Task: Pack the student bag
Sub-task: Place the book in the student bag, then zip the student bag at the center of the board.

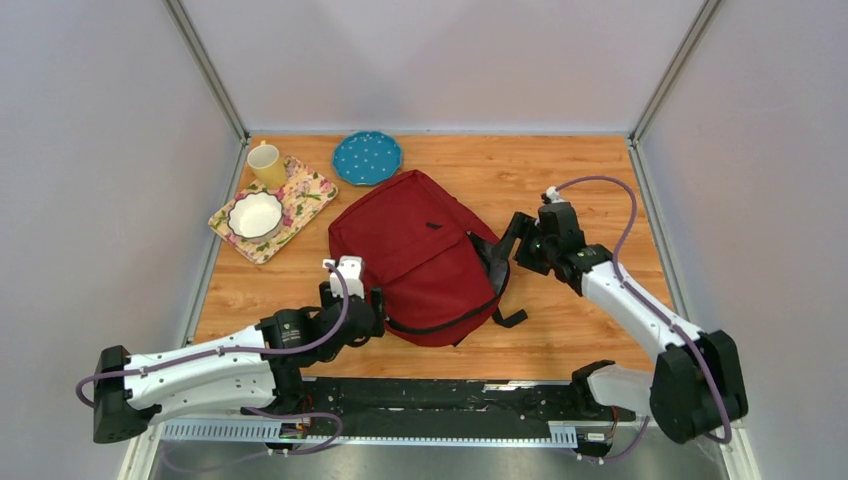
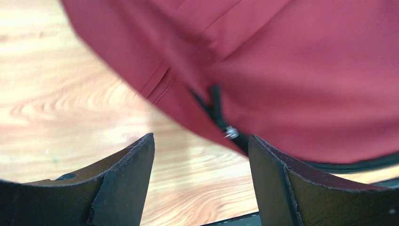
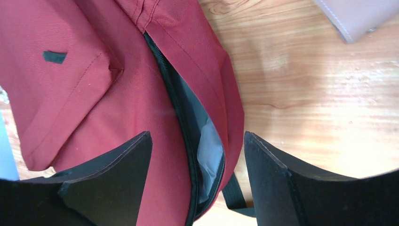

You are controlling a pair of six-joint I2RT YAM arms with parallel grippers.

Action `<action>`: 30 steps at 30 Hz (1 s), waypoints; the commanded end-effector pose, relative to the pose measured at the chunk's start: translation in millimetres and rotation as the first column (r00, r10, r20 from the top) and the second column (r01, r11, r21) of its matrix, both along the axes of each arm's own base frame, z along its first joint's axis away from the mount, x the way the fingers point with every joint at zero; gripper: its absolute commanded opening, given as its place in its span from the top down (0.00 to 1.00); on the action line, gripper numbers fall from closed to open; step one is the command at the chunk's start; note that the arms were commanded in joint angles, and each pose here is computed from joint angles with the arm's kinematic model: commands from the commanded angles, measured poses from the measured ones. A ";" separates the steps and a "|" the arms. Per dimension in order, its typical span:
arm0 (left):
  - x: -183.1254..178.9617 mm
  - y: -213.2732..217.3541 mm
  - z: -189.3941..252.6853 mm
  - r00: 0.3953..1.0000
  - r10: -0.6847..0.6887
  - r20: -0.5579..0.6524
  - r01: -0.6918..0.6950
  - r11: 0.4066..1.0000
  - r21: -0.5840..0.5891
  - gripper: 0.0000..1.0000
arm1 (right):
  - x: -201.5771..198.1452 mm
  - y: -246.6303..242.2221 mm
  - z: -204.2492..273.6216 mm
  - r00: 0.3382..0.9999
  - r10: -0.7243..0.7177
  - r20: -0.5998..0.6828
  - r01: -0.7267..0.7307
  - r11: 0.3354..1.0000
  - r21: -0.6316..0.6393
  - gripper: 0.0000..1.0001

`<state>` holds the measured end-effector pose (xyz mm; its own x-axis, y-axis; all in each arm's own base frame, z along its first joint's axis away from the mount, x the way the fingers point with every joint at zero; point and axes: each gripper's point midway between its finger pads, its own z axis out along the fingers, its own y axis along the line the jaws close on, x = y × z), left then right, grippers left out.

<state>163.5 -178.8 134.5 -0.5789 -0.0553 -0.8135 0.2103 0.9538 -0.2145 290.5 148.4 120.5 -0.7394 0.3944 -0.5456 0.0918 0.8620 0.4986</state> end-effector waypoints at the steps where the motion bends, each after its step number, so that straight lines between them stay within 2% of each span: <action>1: -4.4 25.6 -29.8 0.985 0.159 -0.067 -0.162 0.986 -0.029 0.19 | 21.4 15.3 8.9 0.995 0.097 0.028 -0.097 0.995 -0.009 0.26; 4: -4.5 30.6 -42.6 0.979 0.187 -0.087 -0.193 0.979 -0.062 0.15 | 28.6 5.6 -9.6 0.997 0.068 -0.029 -0.070 0.994 -0.087 0.26; 6: 1.8 25.8 -38.9 0.979 0.187 -0.077 -0.196 0.971 -0.135 0.13 | 29.0 4.2 -21.9 0.996 0.070 -0.062 -0.076 0.991 -0.109 0.26; 7: -0.1 24.0 -47.9 0.980 0.169 -0.101 -0.183 0.972 -0.148 0.12 | 29.3 4.6 -25.0 0.995 0.070 -0.070 -0.077 0.991 -0.109 0.26; 8: 4.4 16.5 -40.3 0.984 0.155 -0.090 -0.170 0.963 -0.210 0.12 | 27.0 6.6 -32.5 0.992 0.080 -0.094 -0.090 0.991 -0.104 0.26; 13: 17.6 21.1 -46.4 0.976 0.178 -0.123 -0.206 0.938 -0.279 0.12 | 22.3 11.7 -47.8 0.987 0.098 -0.125 -0.108 0.991 -0.078 0.27; 19: 31.8 6.7 -31.7 0.976 0.151 -0.157 -0.204 0.888 -0.412 0.12 | 11.9 16.3 -55.8 0.984 0.109 -0.142 -0.116 0.993 -0.036 0.27; 24: 43.4 20.6 -46.5 0.940 0.234 -0.246 -0.309 0.890 -0.334 0.12 | 4.1 19.0 -56.2 0.981 0.131 -0.147 -0.134 0.991 -0.011 0.29; 30: 42.6 22.9 -69.1 0.920 0.243 -0.307 -0.345 0.873 -0.344 0.31 | 5.8 17.5 -58.1 0.980 0.134 -0.145 -0.140 0.990 -0.028 0.34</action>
